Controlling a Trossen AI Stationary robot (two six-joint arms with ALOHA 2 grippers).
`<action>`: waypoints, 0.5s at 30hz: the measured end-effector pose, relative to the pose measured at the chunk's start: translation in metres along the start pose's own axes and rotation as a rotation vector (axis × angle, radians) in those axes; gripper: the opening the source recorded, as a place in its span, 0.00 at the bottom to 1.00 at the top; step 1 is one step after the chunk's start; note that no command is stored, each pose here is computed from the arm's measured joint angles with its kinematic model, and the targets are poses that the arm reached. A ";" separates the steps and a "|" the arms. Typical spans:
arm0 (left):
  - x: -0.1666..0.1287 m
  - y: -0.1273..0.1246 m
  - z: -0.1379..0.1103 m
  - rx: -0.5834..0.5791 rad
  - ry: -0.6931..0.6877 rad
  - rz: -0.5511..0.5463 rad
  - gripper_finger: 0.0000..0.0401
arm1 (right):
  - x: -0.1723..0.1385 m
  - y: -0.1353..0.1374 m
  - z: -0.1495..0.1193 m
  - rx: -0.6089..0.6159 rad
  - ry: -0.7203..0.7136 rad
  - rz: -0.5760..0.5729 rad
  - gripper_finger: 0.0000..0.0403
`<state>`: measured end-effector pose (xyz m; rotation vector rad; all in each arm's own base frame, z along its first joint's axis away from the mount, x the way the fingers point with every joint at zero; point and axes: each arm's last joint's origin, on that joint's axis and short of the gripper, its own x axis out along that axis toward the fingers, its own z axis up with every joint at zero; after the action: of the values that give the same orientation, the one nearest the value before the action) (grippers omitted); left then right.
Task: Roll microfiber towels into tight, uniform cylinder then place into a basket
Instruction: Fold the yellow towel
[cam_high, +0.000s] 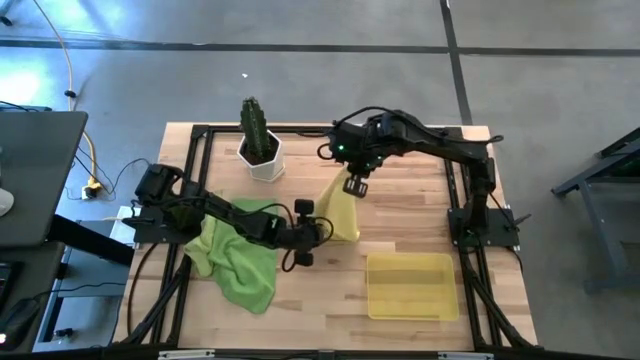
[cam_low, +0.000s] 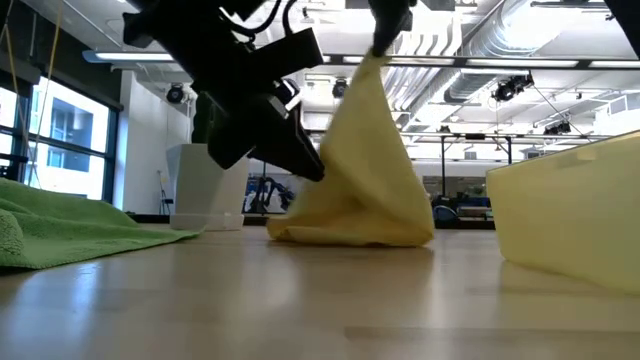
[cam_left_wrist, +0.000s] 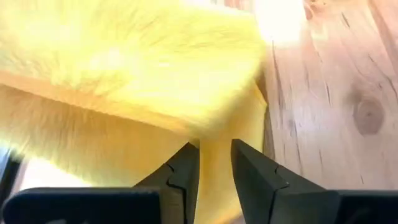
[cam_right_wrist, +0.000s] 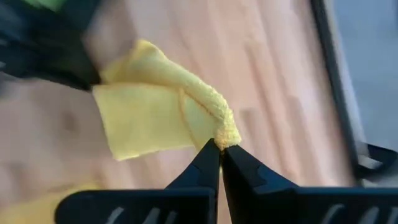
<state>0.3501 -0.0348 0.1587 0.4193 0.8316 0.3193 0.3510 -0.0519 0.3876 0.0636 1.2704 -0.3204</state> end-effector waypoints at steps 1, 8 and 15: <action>-0.001 -0.001 0.000 0.002 0.003 0.006 0.21 | 0.004 0.000 0.002 -0.005 0.007 -0.015 0.00; -0.001 0.000 -0.002 -0.046 0.018 0.026 0.21 | 0.031 0.015 0.011 -0.179 0.078 0.072 0.00; -0.001 0.000 -0.004 -0.038 0.039 0.054 0.21 | 0.002 0.002 0.001 -0.185 0.004 0.086 0.00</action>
<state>0.3468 -0.0339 0.1570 0.4019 0.8518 0.3939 0.3531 -0.0502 0.3854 -0.0382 1.2925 -0.1278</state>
